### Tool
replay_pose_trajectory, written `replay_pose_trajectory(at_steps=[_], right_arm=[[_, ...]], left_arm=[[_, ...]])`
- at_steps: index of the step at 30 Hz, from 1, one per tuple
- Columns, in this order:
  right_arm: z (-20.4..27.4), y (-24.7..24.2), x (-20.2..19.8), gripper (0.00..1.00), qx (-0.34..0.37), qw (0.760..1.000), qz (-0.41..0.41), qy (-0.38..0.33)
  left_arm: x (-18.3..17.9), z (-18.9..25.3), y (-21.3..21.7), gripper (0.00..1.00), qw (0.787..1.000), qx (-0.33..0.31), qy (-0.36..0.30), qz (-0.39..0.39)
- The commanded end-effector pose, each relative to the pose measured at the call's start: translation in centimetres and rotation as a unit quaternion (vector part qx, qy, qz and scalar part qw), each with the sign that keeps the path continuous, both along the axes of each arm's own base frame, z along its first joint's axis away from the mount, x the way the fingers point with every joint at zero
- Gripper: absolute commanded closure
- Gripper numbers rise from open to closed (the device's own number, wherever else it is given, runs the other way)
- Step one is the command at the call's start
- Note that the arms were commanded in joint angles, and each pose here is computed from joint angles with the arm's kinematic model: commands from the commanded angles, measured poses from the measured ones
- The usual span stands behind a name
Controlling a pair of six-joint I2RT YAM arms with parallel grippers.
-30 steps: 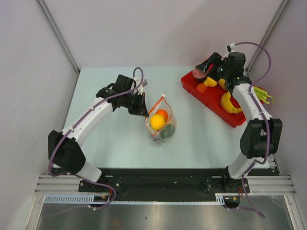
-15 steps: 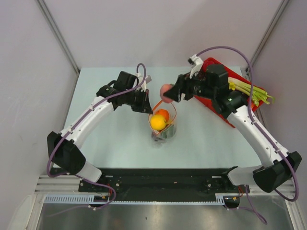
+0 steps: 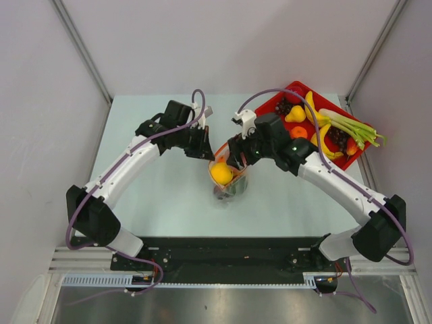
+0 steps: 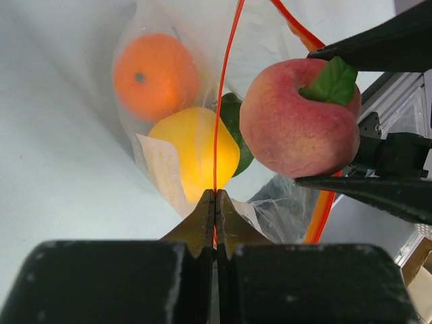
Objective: Place the food in the zip-top bag and seal the zipper
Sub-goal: Place the fake fruit in the zipper food storage bag.
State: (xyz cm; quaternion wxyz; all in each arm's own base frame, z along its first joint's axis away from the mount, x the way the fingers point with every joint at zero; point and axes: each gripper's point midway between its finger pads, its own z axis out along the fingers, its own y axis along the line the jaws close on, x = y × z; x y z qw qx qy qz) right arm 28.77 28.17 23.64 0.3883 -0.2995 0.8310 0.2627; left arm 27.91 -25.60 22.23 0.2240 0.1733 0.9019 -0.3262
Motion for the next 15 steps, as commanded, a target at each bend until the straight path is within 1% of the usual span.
replay_pose_trajectory(at_steps=[1, 2, 4, 6, 10, 12, 15], right_arm=[[1.5, 0.0, 1.1, 0.25, -0.058, 0.993, 0.0, -0.103], [1.6, -0.3, 1.5, 0.13, -0.071, 0.99, -0.013, -0.118], [2.0, -0.6, 1.9, 0.01, -0.086, 0.986, -0.023, -0.14], [2.7, -1.2, 2.3, 0.0, -0.089, 0.983, -0.039, -0.154], [3.8, -2.3, 1.6, 0.0, -0.081, 0.984, -0.048, -0.153], [3.3, -2.8, 0.8, 0.0, -0.077, 0.988, -0.033, -0.128], [2.1, -4.8, 1.2, 0.0, -0.084, 0.991, -0.058, -0.088]], left_arm=[[-0.2, 2.6, -0.4, 1.0, 0.999, -0.024, -0.03, -0.01], [-0.2, 2.7, -0.4, 1.0, 0.999, -0.025, -0.031, -0.01], [-0.2, 2.8, -0.3, 1.0, 0.999, -0.025, -0.033, -0.009], [-0.3, 2.9, -0.3, 1.0, 0.999, -0.026, -0.034, -0.01], [-0.5, 3.0, -0.3, 1.0, 0.999, -0.027, -0.037, -0.013], [-0.5, 3.0, -0.3, 1.0, 0.999, -0.026, -0.039, -0.016], [-0.7, 2.9, -0.4, 1.0, 0.999, -0.025, -0.042, -0.022]])
